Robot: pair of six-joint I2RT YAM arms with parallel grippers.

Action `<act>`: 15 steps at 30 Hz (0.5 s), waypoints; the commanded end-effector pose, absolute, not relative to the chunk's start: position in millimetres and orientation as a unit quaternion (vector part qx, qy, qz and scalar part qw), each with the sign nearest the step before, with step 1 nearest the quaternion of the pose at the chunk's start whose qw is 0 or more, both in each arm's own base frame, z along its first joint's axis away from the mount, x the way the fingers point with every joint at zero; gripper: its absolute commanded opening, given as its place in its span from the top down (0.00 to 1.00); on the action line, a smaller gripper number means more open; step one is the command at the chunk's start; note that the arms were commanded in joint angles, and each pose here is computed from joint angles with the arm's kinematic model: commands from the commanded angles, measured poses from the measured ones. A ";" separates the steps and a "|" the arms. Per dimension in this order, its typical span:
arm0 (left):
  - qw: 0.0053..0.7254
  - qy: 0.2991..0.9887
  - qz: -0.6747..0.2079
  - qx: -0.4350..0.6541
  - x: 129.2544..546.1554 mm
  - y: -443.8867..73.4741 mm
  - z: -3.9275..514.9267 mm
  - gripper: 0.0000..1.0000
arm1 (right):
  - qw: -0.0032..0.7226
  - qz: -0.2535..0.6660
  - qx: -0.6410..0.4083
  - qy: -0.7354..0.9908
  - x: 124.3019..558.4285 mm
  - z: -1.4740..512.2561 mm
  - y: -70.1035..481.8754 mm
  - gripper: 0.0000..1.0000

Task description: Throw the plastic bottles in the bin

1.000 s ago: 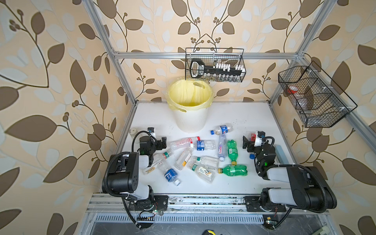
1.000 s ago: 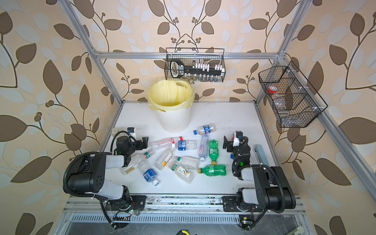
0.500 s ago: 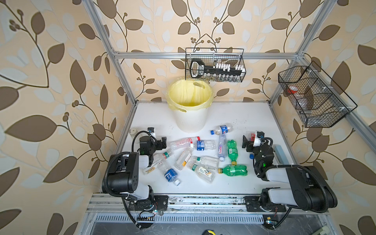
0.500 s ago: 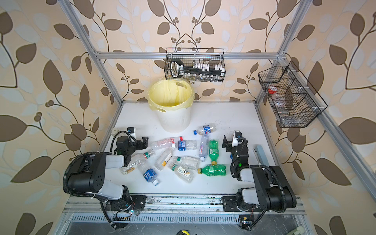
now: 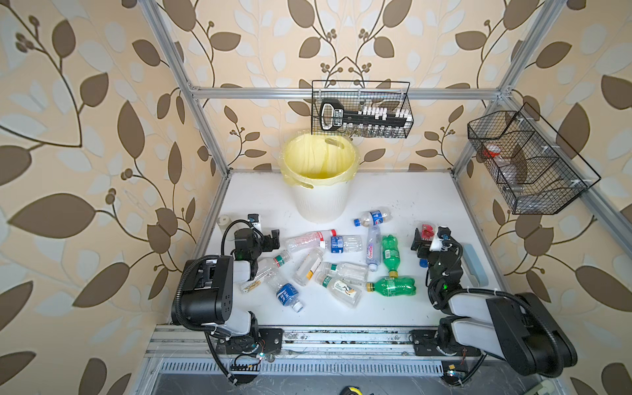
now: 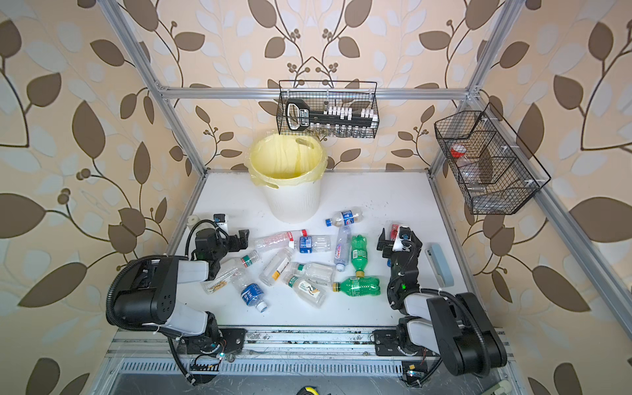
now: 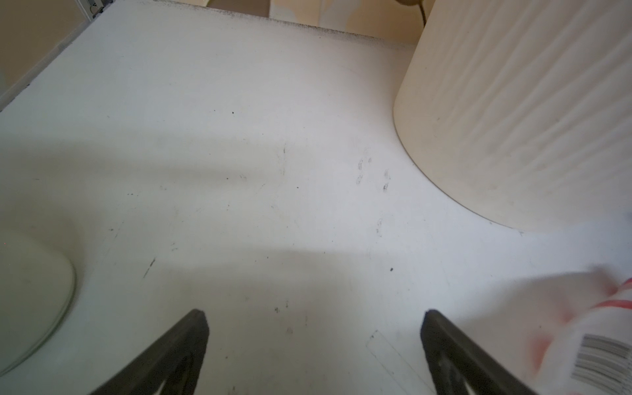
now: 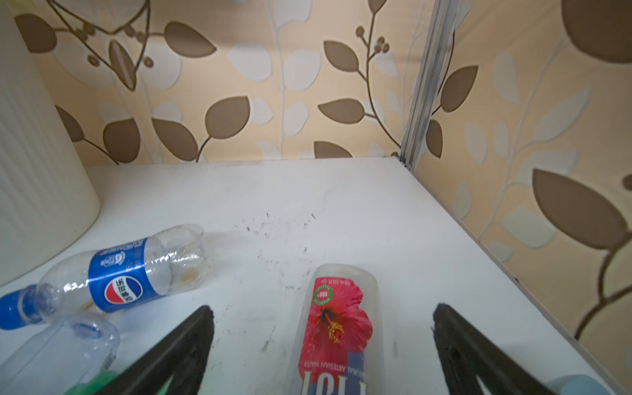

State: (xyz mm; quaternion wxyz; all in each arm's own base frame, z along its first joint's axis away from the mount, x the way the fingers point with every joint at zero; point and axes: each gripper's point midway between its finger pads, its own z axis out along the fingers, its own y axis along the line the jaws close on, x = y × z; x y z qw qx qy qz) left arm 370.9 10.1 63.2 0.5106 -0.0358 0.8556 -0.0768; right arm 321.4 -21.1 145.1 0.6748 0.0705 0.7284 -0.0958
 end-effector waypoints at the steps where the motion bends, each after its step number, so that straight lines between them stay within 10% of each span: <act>1: 0.544 0.835 -0.071 -0.038 376.5 14.1 81.6 0.01 | 0.665 -0.114 0.085 0.733 323.1 147.1 -28.3 0.00; 15: 0.528 0.846 -0.061 -0.047 367.0 19.3 130.7 0.01 | 0.685 -0.076 0.116 0.715 315.5 192.8 -26.1 0.00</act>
